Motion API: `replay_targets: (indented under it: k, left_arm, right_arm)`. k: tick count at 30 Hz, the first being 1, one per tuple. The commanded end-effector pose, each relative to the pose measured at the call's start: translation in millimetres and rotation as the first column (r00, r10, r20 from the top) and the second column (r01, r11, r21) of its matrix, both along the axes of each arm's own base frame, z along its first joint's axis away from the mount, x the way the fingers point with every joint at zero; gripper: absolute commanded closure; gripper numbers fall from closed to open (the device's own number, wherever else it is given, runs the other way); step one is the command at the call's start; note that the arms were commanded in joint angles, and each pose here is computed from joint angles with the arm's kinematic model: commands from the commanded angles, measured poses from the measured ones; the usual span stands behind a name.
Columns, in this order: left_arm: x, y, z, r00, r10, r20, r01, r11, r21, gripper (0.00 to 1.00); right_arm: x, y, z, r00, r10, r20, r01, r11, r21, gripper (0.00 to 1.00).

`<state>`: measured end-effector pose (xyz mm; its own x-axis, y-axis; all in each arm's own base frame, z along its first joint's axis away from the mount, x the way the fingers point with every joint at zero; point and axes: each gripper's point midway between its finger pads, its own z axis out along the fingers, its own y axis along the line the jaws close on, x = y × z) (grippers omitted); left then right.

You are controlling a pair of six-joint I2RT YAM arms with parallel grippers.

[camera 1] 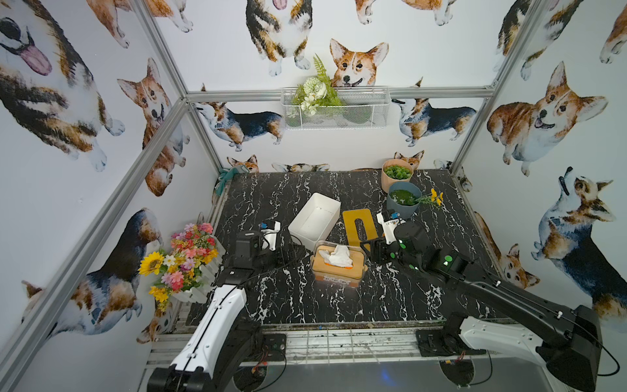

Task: Put the tissue paper into the tissue box
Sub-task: Pick up the tissue box from the center of the board.

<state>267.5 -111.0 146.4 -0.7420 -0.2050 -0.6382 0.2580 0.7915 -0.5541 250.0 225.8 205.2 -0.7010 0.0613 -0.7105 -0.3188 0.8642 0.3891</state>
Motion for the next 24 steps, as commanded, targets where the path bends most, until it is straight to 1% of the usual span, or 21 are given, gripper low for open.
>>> replay_targets:
  k: [1,3,5,6,8,13,15,20,24]
  left_arm:
    - [3,0,2,1.0,0.001,0.017,-0.001,1.0,-0.002,0.0]
    - [3,0,1,1.0,0.002,0.013,-0.002,1.0,-0.003,0.0]
    - [3,0,1,1.0,0.001,0.011,-0.001,1.0,-0.003,0.0]
    - [3,0,2,1.0,0.003,0.014,-0.002,1.0,-0.002,0.0]
    - [3,0,2,1.0,0.002,0.014,-0.002,1.0,-0.002,0.0]
    - [3,0,3,1.0,0.003,0.017,-0.003,1.0,-0.002,0.0]
    - [3,0,3,1.0,0.003,0.019,-0.003,1.0,-0.001,0.0]
    - [3,0,3,1.0,0.003,0.022,-0.003,1.0,-0.001,0.0]
    - [3,0,3,1.0,0.003,0.021,-0.003,1.0,-0.001,0.0]
  right_arm:
    - [-5,-18,-27,0.982,-0.148,-0.118,0.144,0.989,-0.036,0.35]
    - [-7,-14,-35,0.978,-0.163,-0.132,0.158,0.986,-0.048,0.36]
    - [-8,-10,-41,0.975,-0.175,-0.136,0.168,0.984,-0.064,0.42]
    - [-8,-8,-41,0.975,-0.177,-0.131,0.17,0.983,-0.065,0.43]
    - [-7,-1,-56,0.973,-0.172,-0.156,0.157,0.982,-0.104,0.44]
    - [-7,8,-76,0.962,-0.187,-0.198,0.156,0.974,-0.162,0.52]
    - [-5,10,-80,0.959,-0.196,-0.202,0.163,0.972,-0.167,0.54]
    - [4,12,-85,0.955,-0.233,-0.186,0.205,0.966,-0.157,0.71]
    - [10,14,-90,0.954,-0.245,-0.174,0.214,0.96,-0.178,0.77]
